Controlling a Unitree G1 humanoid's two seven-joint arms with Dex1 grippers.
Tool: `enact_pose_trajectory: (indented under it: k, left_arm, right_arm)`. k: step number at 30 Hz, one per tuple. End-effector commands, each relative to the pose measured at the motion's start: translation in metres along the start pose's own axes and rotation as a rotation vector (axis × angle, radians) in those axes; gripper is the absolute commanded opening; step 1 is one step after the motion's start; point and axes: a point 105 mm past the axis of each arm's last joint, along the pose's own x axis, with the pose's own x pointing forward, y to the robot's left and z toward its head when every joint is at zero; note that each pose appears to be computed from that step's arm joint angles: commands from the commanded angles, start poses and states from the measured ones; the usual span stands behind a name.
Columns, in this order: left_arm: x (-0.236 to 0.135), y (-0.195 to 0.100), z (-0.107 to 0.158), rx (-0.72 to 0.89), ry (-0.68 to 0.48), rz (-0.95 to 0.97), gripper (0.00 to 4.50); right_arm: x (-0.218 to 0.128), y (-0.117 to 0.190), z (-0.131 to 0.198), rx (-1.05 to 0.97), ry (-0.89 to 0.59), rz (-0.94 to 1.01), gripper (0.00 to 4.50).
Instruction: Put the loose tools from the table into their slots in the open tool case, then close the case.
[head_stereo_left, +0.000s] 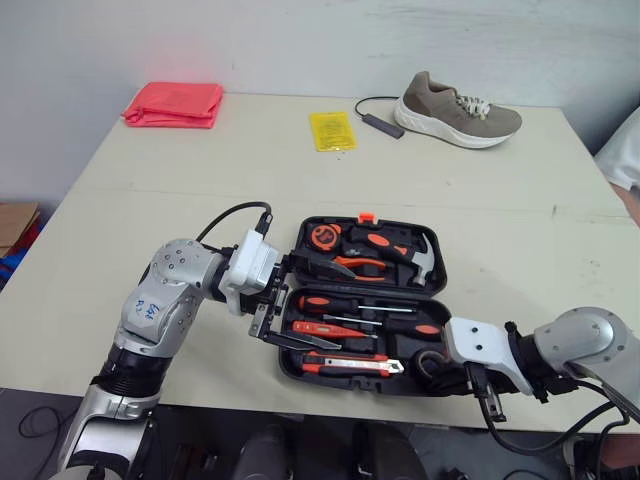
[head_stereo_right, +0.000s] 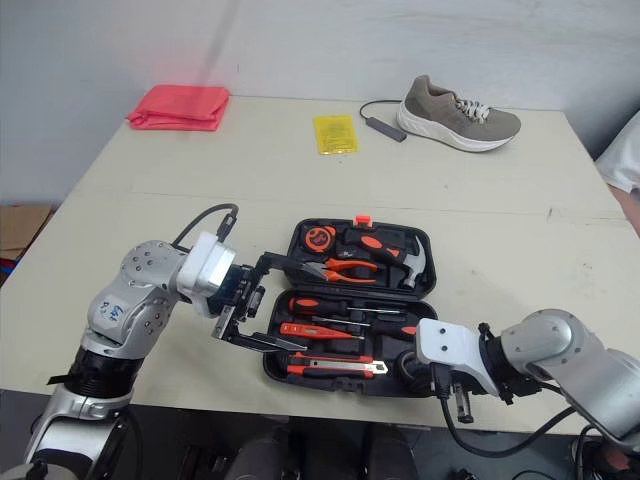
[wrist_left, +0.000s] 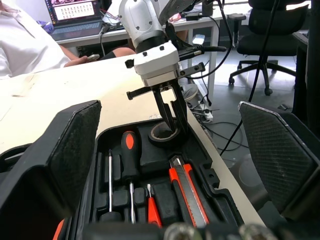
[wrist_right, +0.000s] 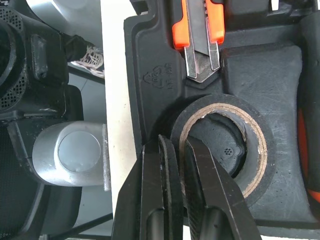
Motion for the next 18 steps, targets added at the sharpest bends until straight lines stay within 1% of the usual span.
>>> enact_pose_trajectory:
  k: [1,3,5,6,7,11,15,18]
  left_arm:
    - [0.0,-0.002,0.004,0.034,0.016,0.005,4.5]
    - [0.0,-0.002,0.003,0.033,0.017,0.01,4.5]
    - [-0.001,-0.002,0.002,0.032,0.019,0.014,4.5]
    - [-0.001,-0.002,0.002,0.031,0.019,0.015,4.5]
    - [-0.001,-0.003,0.001,0.029,0.021,0.017,4.5]
    - [-0.003,-0.003,0.0,0.024,0.025,0.02,4.5]
    - [-0.005,-0.002,-0.002,0.019,0.03,0.022,4.5]
    - [-0.006,-0.002,-0.002,0.018,0.034,0.027,4.5]
  right_arm:
    - [0.002,-0.003,-0.007,0.03,0.037,-0.022,0.02]
    - [0.001,-0.003,-0.003,0.033,0.027,-0.024,0.02]
    - [-0.001,0.0,0.002,0.018,0.008,-0.006,0.89]
    - [-0.003,0.001,0.005,0.009,-0.007,0.005,1.17]
    - [-0.006,0.002,0.011,-0.009,-0.03,0.02,1.64]
    - [-0.018,0.006,0.021,-0.039,-0.044,0.053,1.64]
    - [-0.027,0.011,0.035,-0.074,-0.135,0.088,1.64]
    - [-0.038,0.01,0.037,-0.031,-0.217,0.055,1.64]
